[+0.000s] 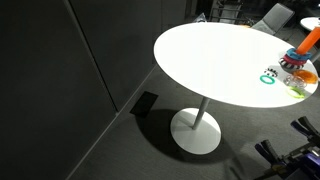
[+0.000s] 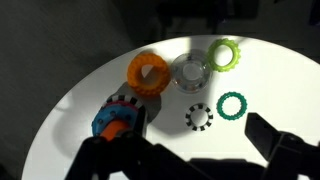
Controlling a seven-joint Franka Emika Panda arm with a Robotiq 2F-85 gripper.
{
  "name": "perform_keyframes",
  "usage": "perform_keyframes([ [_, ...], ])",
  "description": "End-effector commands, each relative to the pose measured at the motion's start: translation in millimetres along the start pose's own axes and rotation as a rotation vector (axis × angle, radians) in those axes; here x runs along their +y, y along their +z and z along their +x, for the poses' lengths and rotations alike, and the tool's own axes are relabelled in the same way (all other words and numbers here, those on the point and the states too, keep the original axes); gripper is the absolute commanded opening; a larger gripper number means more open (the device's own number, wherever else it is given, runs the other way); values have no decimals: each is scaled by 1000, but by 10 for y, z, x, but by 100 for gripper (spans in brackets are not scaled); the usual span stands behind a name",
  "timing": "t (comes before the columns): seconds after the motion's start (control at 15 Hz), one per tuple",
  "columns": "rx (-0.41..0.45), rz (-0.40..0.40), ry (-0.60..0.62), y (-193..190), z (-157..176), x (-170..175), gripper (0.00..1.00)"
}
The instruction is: Pick up the blue ring from the table and put it on the ring holder
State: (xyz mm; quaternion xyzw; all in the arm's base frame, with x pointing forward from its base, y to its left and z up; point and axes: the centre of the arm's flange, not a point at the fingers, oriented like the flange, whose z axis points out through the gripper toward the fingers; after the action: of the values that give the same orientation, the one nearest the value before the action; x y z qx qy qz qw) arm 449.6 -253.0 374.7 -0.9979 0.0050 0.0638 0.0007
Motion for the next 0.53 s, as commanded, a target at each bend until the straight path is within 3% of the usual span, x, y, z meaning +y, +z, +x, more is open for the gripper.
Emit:
perform_keyframes([
  [0.0,4,-27,-4,-128,-437,-345,100],
  [0.47,42,-79,62,-264,-908,-657,100],
])
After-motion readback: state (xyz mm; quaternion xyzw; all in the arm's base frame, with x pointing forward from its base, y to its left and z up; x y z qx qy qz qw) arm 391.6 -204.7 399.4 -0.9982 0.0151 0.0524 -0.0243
